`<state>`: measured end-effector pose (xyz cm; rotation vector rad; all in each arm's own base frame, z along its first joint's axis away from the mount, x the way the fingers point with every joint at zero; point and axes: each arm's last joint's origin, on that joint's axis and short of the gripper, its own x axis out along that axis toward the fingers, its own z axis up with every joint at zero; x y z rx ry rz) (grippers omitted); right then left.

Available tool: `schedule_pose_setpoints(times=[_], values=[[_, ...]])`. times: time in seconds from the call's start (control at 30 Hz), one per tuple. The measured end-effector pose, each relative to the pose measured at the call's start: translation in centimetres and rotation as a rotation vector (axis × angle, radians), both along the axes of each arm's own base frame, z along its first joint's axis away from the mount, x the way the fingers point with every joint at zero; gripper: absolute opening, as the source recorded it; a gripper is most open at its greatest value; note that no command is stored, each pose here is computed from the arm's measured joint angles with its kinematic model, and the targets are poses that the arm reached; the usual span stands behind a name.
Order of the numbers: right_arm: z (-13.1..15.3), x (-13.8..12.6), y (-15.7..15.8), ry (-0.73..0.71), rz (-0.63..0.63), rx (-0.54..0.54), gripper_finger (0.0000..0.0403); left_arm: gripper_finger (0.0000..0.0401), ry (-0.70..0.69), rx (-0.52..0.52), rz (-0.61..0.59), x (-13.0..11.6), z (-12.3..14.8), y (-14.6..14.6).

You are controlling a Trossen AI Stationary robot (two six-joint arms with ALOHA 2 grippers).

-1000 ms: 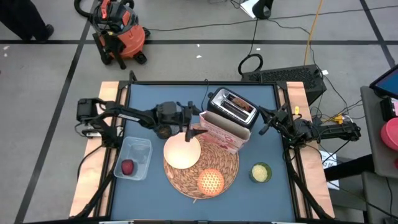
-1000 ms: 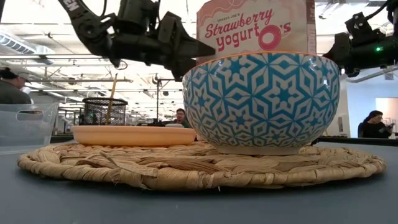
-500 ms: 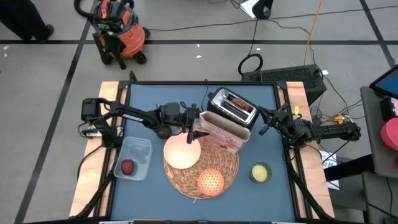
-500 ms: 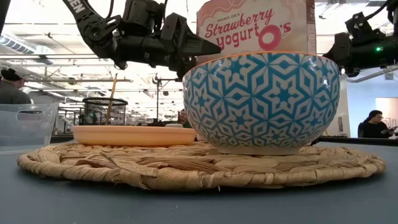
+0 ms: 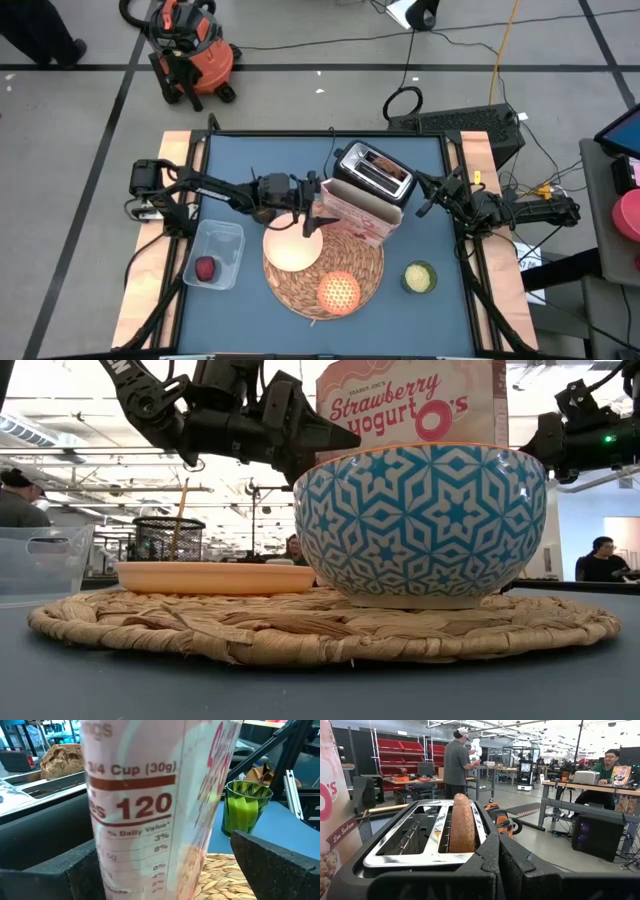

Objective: Arrange a breakfast setting
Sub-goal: Pour the cereal into the orange bowl

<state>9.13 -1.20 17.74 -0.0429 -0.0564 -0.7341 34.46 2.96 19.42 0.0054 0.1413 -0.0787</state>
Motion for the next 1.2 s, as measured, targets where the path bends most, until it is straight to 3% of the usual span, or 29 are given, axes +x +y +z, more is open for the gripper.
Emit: schedule_pose_setpoints(times=[0.2,0.8,1.2], values=[[0.0,0.0,0.0,0.0,0.0,0.0,0.0,0.0376,-0.001,0.012,0.001,0.0,0.0,0.01],[0.0,0.0,0.0,0.0,0.0,0.0,0.0,0.014,-0.001,0.022,0.004,-0.02,-0.01,0.11],[0.0,0.0,0.0,0.0,0.0,0.0,0.0,0.004,-0.006,0.023,0.004,-0.13,0.25,0.12]])
